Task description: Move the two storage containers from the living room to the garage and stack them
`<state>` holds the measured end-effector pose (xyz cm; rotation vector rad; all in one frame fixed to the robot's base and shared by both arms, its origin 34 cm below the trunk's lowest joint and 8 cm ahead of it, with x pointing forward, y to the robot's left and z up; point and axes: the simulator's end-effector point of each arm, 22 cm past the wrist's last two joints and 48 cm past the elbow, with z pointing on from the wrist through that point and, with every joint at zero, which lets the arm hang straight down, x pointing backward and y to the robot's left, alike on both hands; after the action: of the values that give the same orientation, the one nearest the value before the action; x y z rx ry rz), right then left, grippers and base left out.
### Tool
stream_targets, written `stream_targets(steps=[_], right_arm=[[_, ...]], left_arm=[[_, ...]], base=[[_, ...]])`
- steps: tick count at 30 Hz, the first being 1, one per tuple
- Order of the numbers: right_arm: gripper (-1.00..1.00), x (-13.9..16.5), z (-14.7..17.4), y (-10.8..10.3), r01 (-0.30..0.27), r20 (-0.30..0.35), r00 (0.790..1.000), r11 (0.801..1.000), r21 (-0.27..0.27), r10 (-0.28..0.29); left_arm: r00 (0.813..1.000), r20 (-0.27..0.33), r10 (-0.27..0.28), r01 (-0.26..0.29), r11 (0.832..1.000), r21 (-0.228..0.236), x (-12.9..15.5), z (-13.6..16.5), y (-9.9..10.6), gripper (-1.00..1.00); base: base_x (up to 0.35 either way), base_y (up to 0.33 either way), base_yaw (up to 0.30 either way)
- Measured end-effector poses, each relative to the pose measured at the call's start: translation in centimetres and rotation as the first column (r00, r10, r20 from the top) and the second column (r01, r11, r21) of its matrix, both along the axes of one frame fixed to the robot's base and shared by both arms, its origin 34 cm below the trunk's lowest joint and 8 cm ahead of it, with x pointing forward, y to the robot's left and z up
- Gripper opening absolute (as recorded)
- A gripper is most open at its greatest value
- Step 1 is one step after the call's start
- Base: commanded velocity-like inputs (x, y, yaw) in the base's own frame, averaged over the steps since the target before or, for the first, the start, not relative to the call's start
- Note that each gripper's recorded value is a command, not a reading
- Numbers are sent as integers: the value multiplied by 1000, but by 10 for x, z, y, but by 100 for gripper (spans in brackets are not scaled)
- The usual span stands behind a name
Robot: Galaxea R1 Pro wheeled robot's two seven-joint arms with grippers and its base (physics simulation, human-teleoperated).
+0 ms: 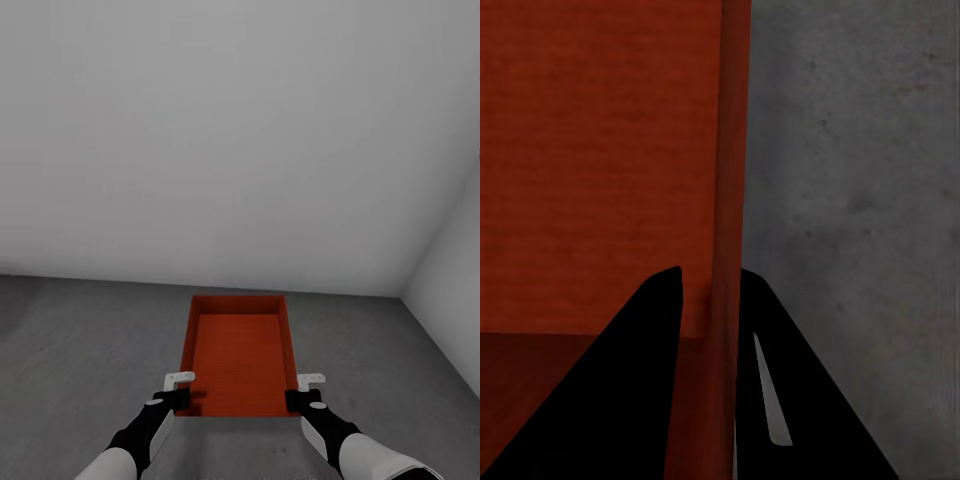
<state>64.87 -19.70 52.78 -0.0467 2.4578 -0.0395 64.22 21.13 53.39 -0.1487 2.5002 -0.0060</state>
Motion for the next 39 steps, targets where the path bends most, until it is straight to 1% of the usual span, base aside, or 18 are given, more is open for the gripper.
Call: stream_targets(steps=[31,39], right_arm=[[-100,-13,-25,0,-1,-50,999,1000,-1,1],[-100,-17,-32,-1,-1,-63,998,1000,0,1]], left_arm=[[999,-50,1,-1,1000,-1,-13,-25,0,-100],[998,-63,1,-1,1000,0,-17,-31,-1,-100]], base=[[0,0,-87],[0,0,-20]])
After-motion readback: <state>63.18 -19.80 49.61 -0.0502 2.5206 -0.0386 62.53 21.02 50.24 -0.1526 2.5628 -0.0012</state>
